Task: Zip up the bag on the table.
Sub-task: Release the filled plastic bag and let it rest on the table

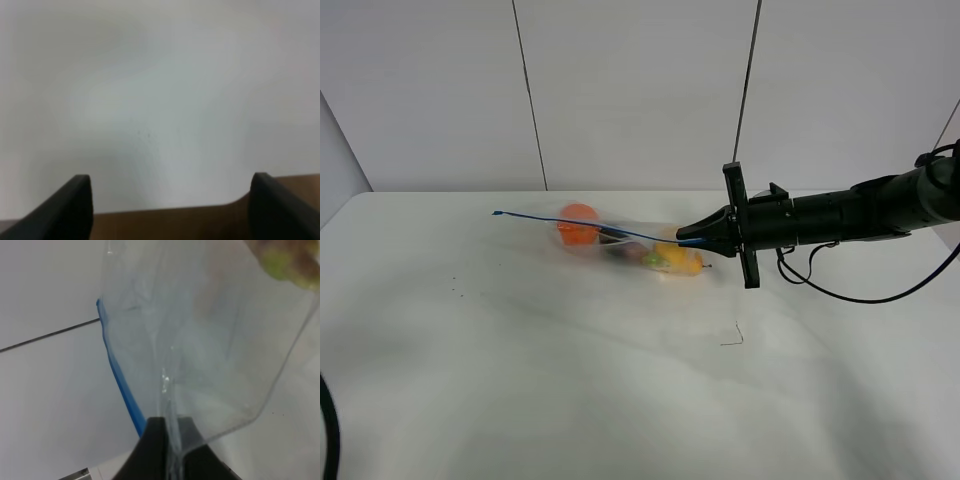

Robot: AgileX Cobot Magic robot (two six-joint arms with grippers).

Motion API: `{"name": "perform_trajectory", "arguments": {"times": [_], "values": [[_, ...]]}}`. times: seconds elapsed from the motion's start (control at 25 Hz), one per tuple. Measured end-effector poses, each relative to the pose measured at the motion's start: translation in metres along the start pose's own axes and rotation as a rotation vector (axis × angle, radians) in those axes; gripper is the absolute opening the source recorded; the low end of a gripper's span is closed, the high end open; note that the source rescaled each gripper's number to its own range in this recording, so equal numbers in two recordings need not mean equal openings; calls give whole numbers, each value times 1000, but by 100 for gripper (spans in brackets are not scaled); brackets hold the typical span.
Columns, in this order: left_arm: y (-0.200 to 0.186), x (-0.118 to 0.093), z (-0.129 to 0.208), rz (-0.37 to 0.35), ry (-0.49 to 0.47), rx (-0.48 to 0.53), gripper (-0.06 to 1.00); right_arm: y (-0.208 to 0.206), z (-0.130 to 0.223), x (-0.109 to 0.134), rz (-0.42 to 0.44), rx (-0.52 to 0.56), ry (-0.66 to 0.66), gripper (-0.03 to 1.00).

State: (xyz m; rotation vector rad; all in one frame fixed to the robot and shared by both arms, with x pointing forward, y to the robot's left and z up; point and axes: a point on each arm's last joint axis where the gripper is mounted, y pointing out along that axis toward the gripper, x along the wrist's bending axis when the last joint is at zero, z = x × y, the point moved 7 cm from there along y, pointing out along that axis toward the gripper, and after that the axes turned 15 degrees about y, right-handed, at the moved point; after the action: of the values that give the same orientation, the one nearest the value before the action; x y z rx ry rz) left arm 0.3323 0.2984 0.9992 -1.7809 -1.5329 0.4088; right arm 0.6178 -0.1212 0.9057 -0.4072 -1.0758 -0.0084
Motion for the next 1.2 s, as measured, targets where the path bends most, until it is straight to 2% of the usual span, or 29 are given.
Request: {"name": "perform_trajectory", "arguments": {"times": [0.64, 1.2], "values": [[-42, -4, 7, -109, 19, -290, 86, 0, 0, 0, 1, 3, -1, 0], [-43, -8, 6, -65, 53, -315, 86, 0, 0, 0, 2, 2, -1, 0]]}}
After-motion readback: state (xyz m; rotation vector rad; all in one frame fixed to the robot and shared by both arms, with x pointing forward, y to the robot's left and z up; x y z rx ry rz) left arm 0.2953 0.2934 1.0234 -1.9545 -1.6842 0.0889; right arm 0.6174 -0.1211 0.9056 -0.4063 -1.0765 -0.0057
